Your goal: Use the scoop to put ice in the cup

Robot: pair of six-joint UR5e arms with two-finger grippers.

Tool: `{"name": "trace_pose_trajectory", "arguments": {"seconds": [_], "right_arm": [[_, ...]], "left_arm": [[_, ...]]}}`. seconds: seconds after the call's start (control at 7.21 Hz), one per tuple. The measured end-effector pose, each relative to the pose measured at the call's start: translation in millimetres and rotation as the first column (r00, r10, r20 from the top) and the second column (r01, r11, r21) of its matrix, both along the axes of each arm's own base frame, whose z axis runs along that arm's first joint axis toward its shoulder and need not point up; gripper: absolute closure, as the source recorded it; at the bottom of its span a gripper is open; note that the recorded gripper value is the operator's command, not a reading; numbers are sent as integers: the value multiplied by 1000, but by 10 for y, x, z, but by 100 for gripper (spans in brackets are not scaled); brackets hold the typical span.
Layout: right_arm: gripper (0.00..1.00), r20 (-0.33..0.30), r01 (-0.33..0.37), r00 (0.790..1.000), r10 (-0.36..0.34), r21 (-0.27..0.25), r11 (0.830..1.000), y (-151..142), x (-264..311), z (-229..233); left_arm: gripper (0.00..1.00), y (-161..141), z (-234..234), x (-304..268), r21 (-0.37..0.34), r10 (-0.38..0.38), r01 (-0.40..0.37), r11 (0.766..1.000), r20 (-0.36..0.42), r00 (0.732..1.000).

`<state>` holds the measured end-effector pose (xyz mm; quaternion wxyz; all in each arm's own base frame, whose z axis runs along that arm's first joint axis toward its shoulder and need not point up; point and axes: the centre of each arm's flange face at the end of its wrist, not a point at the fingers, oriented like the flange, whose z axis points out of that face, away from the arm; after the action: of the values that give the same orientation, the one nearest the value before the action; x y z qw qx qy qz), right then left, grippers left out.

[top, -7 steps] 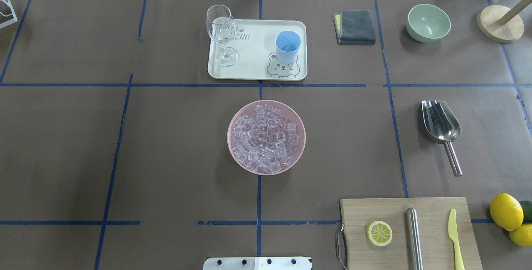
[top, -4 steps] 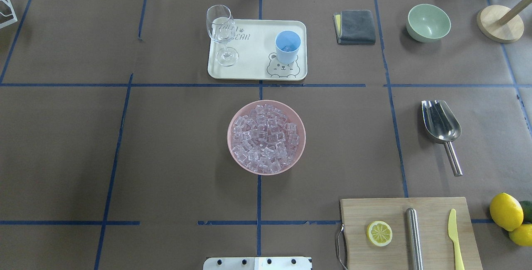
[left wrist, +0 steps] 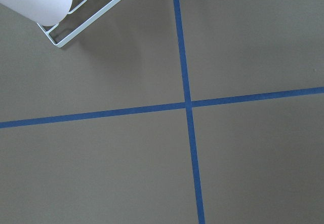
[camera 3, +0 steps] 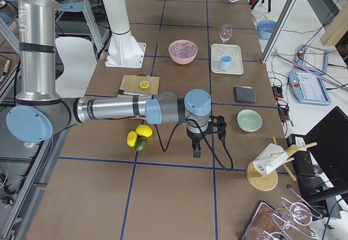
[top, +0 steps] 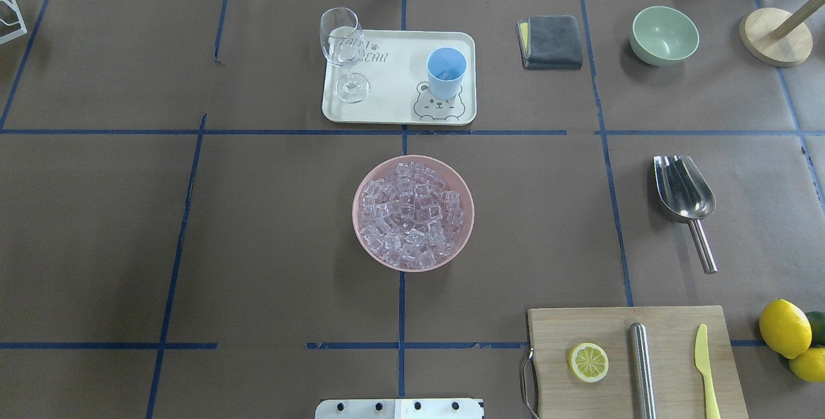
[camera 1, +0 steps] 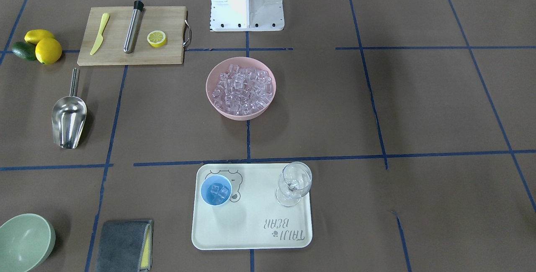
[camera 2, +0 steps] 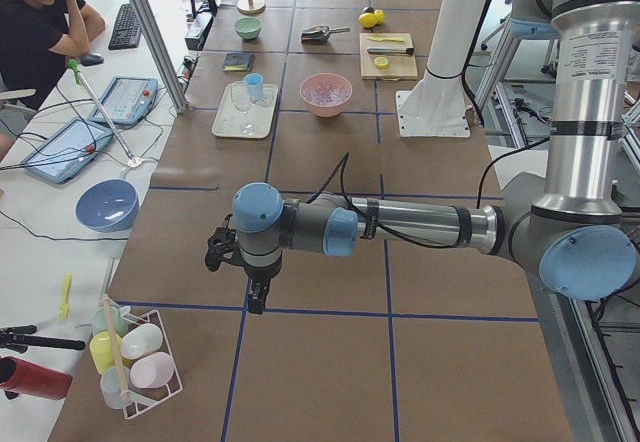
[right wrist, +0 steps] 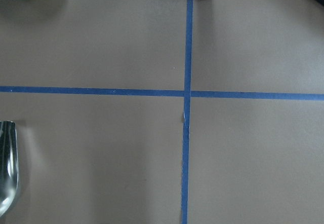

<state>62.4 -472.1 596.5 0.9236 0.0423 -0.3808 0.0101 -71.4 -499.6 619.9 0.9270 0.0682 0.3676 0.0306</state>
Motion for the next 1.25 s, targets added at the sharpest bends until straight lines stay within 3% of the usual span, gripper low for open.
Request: {"name": "trace_pose_trajectory", "arguments": {"seconds": [1.25], "right_arm": [[0,1,1,1000,-1,8,1000,-17,-1,-28]], "left_arm": [[0,-21,29,3,-4,1,-1,1000,0,1000]]}}
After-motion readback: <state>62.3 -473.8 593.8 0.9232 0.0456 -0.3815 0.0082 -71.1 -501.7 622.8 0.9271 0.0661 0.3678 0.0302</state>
